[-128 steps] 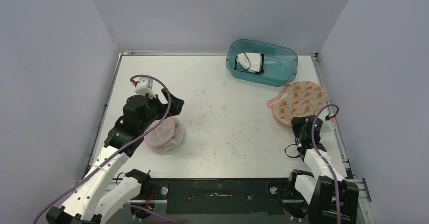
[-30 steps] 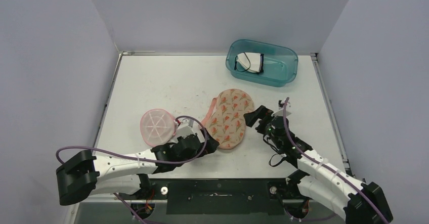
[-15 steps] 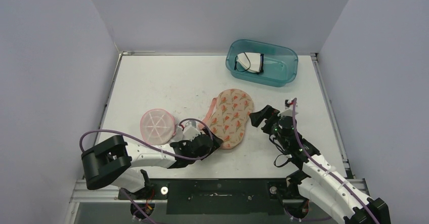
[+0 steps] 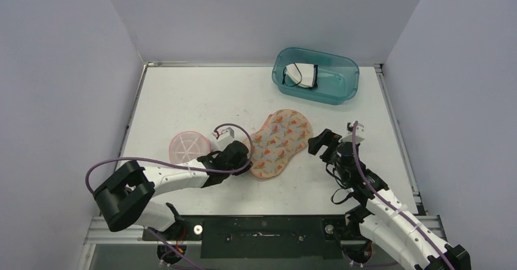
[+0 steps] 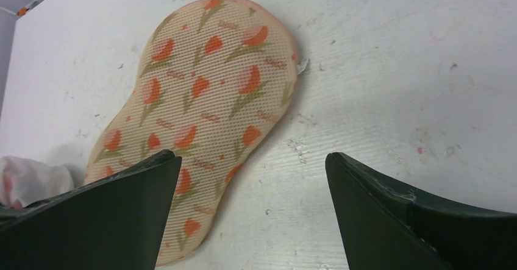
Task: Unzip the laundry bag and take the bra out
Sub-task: Adjust the laundry bag at the center of the board.
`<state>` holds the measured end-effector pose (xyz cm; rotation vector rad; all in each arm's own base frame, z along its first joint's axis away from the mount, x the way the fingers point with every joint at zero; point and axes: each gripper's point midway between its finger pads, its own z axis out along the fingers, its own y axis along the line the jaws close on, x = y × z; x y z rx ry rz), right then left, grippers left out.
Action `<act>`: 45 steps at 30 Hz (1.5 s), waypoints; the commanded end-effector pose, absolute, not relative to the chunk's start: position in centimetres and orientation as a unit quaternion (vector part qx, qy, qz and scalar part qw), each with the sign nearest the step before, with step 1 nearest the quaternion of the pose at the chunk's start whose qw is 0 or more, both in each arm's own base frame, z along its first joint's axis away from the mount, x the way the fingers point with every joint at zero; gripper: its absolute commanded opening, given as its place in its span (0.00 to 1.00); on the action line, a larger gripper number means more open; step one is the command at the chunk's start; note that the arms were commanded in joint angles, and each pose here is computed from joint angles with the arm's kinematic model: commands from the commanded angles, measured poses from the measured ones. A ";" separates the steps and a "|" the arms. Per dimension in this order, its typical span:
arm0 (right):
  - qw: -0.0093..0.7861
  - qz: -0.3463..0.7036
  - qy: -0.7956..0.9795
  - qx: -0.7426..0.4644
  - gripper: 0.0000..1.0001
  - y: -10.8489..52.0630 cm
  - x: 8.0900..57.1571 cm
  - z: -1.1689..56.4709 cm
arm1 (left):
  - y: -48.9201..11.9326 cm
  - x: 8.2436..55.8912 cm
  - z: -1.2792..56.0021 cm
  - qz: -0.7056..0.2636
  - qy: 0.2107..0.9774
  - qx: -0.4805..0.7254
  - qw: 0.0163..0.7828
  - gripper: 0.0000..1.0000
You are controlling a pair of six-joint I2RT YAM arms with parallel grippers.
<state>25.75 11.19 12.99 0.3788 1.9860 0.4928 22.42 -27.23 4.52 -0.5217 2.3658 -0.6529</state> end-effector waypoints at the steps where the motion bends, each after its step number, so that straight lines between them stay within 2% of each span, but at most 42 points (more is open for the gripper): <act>1: 0.542 0.154 0.804 0.187 0.93 8.7 26.6 14.5 | -24.1 23.6 5.4 -0.178 0.928 -0.094 0.315 0.00; 5: 0.556 0.150 0.795 0.189 0.93 8.4 26.8 14.6 | -21.8 25.6 6.3 -0.106 0.946 -0.020 0.304 0.00; 9: 0.545 0.190 0.804 0.146 0.93 10.4 26.7 14.5 | -22.8 27.2 5.6 -0.117 0.961 0.060 0.241 0.00; 12: 0.530 0.216 0.812 0.117 0.93 11.8 26.4 14.2 | -22.7 28.3 5.3 -0.086 0.964 0.112 0.225 0.00; 21: 0.531 0.252 0.807 0.064 0.93 12.7 24.2 15.2 | -22.7 30.9 5.4 -0.040 0.952 0.216 0.213 0.20; 24: 0.525 0.260 0.808 0.054 0.95 12.8 23.3 15.3 | -22.1 32.2 6.8 -0.027 0.949 0.191 0.248 0.52; 26: 0.527 0.255 0.809 0.057 0.97 12.4 22.9 15.2 | -22.3 32.6 8.6 -0.039 0.947 0.162 0.276 0.64; 27: 0.528 0.256 0.807 0.060 0.97 12.3 22.8 15.3 | -22.4 32.6 9.6 -0.047 0.946 0.142 0.289 0.67; 28: 0.529 0.260 0.805 0.065 0.91 12.2 22.6 15.5 | -22.5 32.3 10.5 -0.057 0.945 0.121 0.300 0.69; 29: 0.531 0.265 0.802 0.069 0.90 12.2 22.5 15.7 | -22.4 31.9 11.6 -0.068 0.942 0.097 0.314 0.70; 33: 0.543 0.249 0.786 0.159 0.90 10.3 23.5 15.4 | -22.8 29.0 15.5 -0.131 0.912 -0.024 0.388 0.76; 36: 0.547 0.243 0.779 0.187 0.90 9.9 24.3 15.1 | -24.7 25.4 15.3 -0.212 0.888 -0.091 0.397 0.78; 39: 0.542 0.226 0.786 0.194 0.90 10.0 25.6 14.7 | -27.6 21.8 15.8 -0.283 0.862 -0.112 0.405 0.83; 45: 0.584 0.233 0.751 0.201 0.90 10.3 28.9 15.0 | -30.7 17.9 16.6 -0.328 0.828 -0.099 0.444 0.86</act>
